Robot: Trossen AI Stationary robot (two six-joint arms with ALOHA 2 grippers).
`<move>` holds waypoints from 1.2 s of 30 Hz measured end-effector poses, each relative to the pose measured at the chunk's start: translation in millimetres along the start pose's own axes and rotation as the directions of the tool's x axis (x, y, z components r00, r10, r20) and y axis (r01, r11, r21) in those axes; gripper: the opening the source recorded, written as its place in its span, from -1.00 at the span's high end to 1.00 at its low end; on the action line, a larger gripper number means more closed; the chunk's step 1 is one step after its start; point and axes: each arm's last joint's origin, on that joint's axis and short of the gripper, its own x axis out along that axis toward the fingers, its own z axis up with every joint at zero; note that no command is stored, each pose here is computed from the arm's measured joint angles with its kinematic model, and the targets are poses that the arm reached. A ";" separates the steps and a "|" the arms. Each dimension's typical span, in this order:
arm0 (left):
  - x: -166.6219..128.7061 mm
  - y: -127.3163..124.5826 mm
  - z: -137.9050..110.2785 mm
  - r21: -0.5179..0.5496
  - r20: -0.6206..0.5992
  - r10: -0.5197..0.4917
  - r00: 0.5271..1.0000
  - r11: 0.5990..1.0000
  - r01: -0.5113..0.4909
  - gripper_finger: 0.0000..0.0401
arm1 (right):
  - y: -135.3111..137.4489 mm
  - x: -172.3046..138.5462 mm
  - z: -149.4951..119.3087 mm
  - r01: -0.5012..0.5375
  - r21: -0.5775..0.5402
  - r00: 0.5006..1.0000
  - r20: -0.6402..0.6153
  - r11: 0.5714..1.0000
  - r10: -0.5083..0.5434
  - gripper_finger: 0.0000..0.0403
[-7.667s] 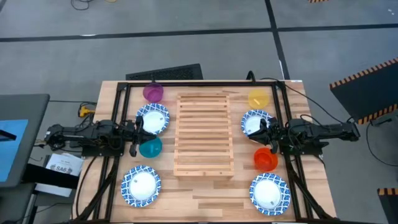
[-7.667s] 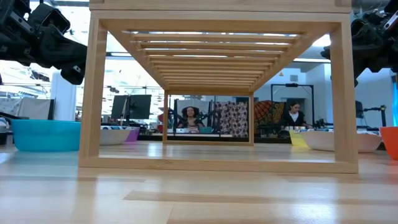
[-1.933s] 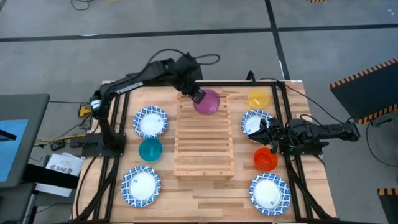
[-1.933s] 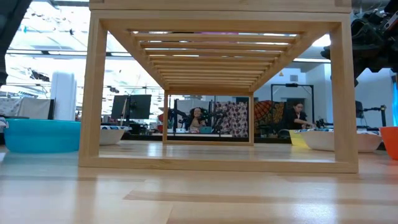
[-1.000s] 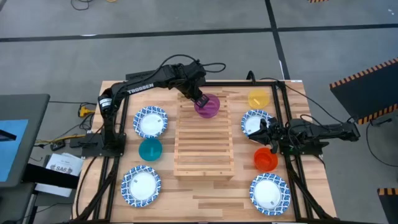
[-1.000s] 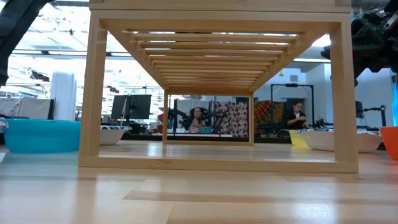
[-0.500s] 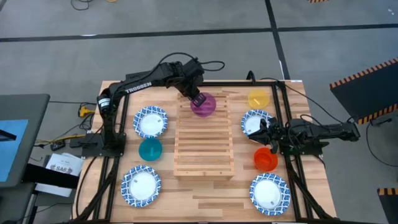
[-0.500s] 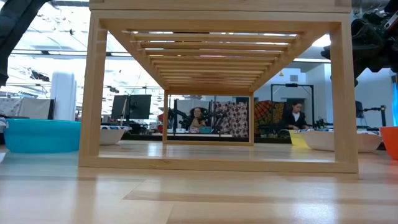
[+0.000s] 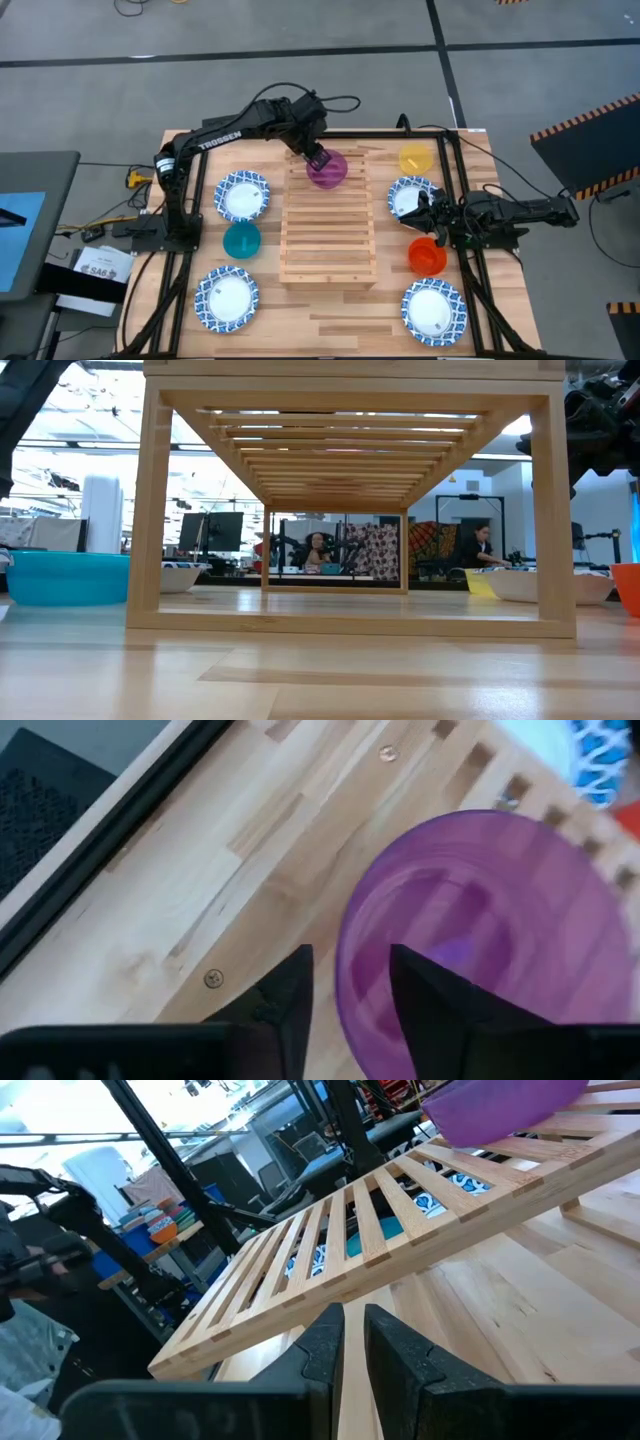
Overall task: Place and stack bowls onto a shelf
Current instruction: Stack the yellow bowl on top of the purple bowl on the shelf
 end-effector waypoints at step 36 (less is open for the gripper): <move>-149.1 17.8 -190.2 0.301 0.845 -0.404 0.351 0.901 0.311 0.23 | 13.1 -4.8 27.1 -0.079 -0.049 0.947 0.307 0.996 0.090 0.64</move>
